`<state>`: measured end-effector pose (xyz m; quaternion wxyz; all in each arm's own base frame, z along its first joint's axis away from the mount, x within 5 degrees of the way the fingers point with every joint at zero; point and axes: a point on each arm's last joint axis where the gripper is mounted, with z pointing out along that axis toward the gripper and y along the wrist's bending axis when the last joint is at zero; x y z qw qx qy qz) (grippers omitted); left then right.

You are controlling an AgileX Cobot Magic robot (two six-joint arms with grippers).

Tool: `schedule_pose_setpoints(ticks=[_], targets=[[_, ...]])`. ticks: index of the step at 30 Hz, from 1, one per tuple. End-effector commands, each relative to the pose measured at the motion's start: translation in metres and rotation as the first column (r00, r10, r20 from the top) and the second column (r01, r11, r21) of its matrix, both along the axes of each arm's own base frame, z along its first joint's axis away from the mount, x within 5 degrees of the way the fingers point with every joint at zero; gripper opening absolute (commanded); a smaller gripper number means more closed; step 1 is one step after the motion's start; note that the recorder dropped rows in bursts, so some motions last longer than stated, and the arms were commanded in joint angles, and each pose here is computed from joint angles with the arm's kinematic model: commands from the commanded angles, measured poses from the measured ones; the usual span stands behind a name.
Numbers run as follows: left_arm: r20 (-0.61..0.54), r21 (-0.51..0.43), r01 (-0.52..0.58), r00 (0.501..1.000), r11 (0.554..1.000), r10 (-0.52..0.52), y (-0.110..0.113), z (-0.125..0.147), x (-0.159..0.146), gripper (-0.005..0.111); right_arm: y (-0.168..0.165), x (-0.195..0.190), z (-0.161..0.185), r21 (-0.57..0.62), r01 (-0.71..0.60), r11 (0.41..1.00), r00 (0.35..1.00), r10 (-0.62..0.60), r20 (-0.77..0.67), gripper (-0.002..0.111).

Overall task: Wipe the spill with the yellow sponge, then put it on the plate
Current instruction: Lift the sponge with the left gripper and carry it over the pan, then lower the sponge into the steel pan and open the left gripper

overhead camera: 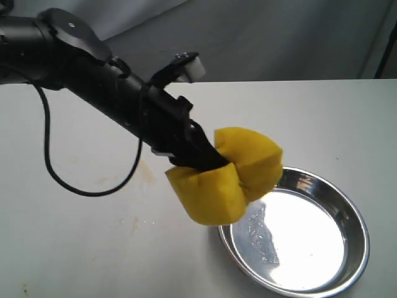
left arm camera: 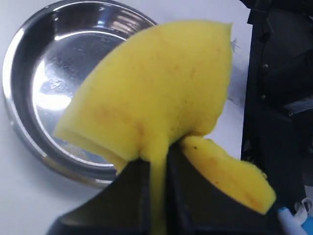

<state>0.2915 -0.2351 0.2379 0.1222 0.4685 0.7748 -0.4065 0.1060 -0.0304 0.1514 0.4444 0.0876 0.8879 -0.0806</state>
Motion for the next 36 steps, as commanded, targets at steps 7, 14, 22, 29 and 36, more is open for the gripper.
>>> schedule_pose_setpoints(ticks=[7,14,22,29,36], targets=[[0.346,-0.015,-0.055,0.937,0.998,0.057,-0.085,-0.013,-0.033,0.0,-0.001,0.0,0.0,0.001,0.01,1.0,1.0,-0.01,0.01,0.0],[0.35,0.061,-0.059,0.936,0.996,0.034,-0.114,-0.063,-0.044,0.0,-0.001,0.0,0.0,0.001,0.01,1.0,1.0,-0.01,0.01,0.0],[0.355,0.085,-0.081,0.934,0.993,0.046,-0.117,-0.078,-0.04,0.001,-0.001,0.0,0.0,0.001,0.01,1.0,1.0,-0.01,0.01,0.0],[0.386,0.106,-0.068,0.922,0.992,0.021,-0.116,-0.082,-0.039,0.031,-0.001,0.0,0.0,0.001,0.01,1.0,1.0,-0.01,0.01,0.0],[0.404,0.108,-0.074,0.915,0.991,0.025,-0.116,-0.082,-0.037,0.1,-0.001,0.0,0.0,0.001,0.01,1.0,1.0,-0.01,0.01,0.0]])
